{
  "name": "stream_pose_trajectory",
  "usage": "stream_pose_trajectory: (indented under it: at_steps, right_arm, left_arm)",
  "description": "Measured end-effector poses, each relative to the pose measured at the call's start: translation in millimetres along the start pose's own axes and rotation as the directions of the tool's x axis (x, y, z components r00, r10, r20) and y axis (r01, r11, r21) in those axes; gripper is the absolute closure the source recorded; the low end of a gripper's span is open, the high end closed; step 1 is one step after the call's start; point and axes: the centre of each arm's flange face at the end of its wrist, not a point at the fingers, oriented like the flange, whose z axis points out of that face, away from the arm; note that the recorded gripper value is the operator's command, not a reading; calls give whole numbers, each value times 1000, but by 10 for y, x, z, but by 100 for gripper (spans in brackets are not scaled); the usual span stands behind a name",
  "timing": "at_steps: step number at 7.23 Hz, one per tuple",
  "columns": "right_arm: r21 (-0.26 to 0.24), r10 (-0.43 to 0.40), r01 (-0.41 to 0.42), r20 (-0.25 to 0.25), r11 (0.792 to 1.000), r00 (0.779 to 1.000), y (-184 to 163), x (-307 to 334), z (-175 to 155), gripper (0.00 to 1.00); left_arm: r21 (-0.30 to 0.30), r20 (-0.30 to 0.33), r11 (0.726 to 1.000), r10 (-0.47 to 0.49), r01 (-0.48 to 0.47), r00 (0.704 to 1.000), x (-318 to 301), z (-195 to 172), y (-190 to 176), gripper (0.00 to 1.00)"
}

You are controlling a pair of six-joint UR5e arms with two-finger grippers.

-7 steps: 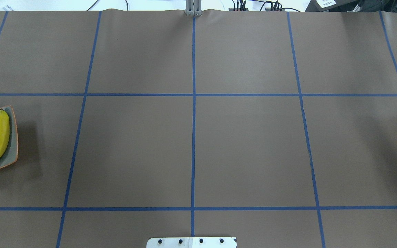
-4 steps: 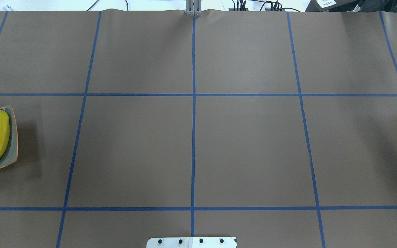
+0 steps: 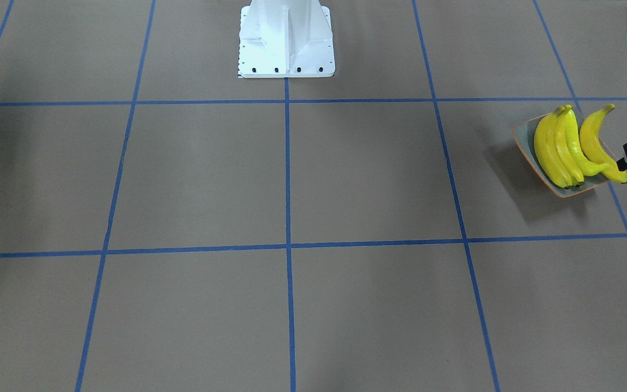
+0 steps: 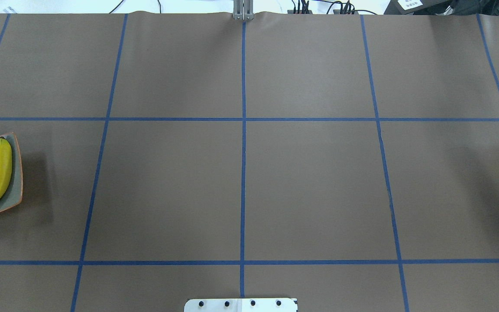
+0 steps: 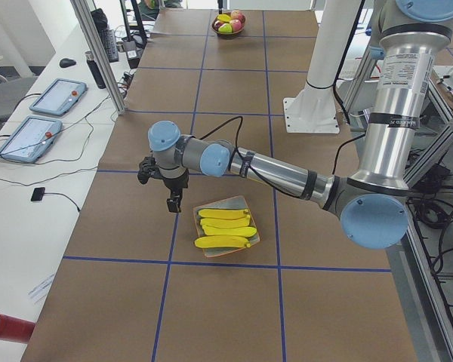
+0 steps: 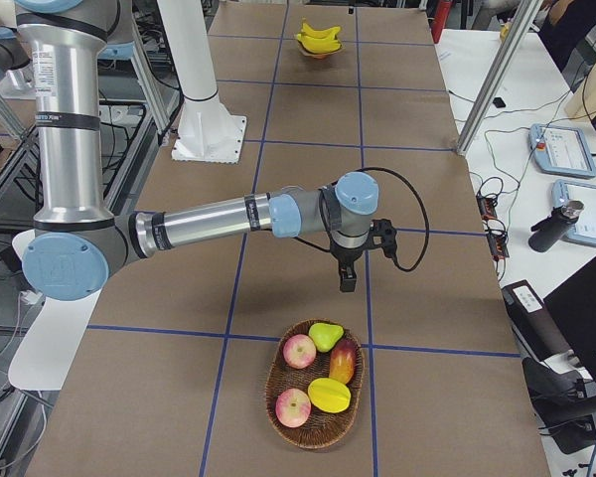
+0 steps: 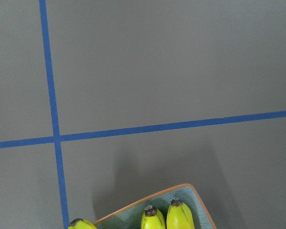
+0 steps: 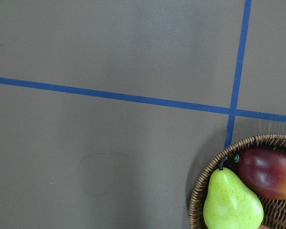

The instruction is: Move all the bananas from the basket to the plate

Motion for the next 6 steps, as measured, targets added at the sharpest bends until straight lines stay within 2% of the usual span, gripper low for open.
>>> stream_pose_trajectory:
  at_steps: [6]
  right_arm:
    - [9,-12,12,2,1000,1000,-49,-40,-34,0]
  left_arm:
    - [30,-1,999,28,-28,1000,44,-55,-14,0]
